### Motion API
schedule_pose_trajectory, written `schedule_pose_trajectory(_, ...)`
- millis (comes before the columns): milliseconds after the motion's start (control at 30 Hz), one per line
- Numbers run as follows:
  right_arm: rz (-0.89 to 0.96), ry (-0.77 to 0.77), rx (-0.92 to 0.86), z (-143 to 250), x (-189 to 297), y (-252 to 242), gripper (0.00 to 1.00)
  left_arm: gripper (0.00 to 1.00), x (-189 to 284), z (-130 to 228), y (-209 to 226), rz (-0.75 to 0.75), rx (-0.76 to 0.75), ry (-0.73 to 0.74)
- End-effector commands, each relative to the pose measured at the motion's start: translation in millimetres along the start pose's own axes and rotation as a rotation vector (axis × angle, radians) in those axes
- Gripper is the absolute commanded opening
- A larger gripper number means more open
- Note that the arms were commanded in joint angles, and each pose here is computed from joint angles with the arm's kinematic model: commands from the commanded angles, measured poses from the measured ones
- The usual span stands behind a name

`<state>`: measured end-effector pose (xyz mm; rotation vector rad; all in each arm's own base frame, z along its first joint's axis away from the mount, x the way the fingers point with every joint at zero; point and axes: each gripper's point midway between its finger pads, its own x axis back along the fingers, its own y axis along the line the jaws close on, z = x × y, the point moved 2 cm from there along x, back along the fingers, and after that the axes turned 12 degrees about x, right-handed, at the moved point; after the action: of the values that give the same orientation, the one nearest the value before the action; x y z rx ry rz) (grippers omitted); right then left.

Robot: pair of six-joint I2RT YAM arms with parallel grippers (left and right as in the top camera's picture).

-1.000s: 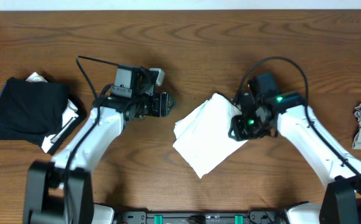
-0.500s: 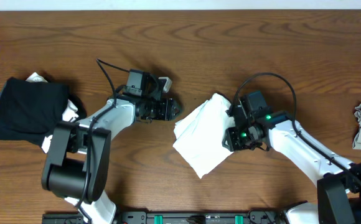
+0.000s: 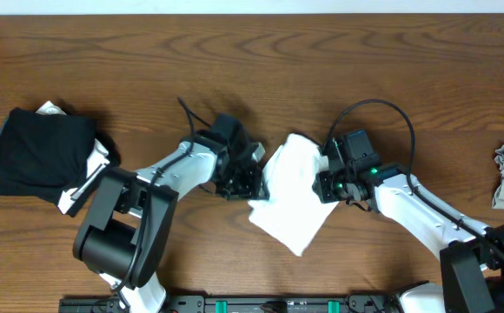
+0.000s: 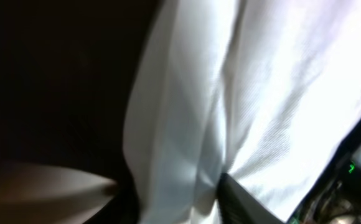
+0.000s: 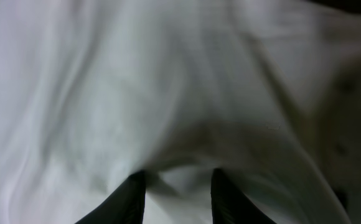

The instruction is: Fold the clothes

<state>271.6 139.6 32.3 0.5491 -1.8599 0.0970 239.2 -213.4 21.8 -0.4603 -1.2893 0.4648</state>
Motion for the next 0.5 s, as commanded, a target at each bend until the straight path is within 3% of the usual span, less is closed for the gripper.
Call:
schedule_pose_trajectory(0,0.092,-0.040,0.032,-9,-1,-12,0.33,0.34,-14,21,18,-0.083,0.090,0.085)
schedule_pose_trajectory(300,0.115,-0.102,0.063,-23,0,-15,0.34,0.34,-13,31,20,-0.102,0.114,0.123)
schedule_pose_trajectory(467,0.115,-0.059,0.057,-13,-1,-16,0.35,0.53,-8,23,17,-0.082,0.097,0.085)
